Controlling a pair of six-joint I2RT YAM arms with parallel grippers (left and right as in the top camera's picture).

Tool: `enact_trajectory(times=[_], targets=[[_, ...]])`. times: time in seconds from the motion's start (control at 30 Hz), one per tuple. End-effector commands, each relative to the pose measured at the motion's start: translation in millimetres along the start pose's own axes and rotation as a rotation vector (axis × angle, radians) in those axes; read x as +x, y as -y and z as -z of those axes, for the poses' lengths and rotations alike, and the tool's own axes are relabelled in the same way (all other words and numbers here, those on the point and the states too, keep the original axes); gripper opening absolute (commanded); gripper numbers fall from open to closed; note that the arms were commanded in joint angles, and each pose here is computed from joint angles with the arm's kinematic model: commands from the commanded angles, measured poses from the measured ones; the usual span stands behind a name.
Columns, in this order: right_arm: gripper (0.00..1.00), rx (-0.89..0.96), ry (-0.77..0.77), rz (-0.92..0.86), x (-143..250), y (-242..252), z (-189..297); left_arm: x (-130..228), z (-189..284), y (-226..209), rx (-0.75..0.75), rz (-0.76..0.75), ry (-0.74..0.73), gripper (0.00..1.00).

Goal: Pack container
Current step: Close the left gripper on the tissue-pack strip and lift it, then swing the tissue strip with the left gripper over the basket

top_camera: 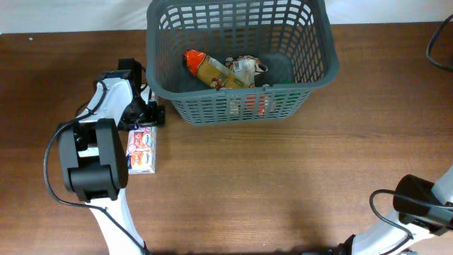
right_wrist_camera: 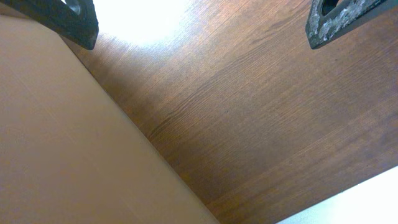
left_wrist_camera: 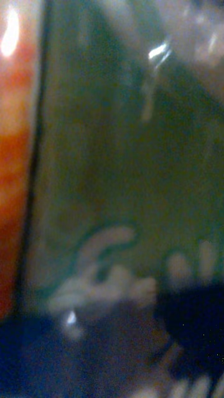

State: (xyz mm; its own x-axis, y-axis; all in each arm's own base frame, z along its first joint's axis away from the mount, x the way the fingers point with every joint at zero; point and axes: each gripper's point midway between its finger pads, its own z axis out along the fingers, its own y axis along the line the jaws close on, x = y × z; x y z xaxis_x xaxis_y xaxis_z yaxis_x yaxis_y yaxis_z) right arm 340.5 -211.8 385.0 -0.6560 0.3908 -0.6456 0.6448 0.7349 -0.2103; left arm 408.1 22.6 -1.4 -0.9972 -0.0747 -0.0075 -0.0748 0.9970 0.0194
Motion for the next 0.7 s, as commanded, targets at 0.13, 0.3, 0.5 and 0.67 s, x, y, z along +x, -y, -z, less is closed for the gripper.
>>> enact_trajectory(times=[0.13, 0.3, 0.5, 0.67], targets=[[0.99, -0.004, -0.004, -0.016, 0, -1, -2, 10, -15, 1, 0.025, -0.008, -0.038, 0.16], [0.99, -0.004, -0.004, -0.016, 0, -1, -2, 10, -15, -10, -0.039, 0.068, -0.035, 0.02], [0.99, -0.004, -0.004, -0.016, 0, -1, -2, 8, 0, -26, -0.094, 0.164, -0.043, 0.02], [0.99, -0.004, -0.004, -0.016, 0, -1, -2, -3, 36, -64, -0.130, 0.264, -0.024, 0.02]])
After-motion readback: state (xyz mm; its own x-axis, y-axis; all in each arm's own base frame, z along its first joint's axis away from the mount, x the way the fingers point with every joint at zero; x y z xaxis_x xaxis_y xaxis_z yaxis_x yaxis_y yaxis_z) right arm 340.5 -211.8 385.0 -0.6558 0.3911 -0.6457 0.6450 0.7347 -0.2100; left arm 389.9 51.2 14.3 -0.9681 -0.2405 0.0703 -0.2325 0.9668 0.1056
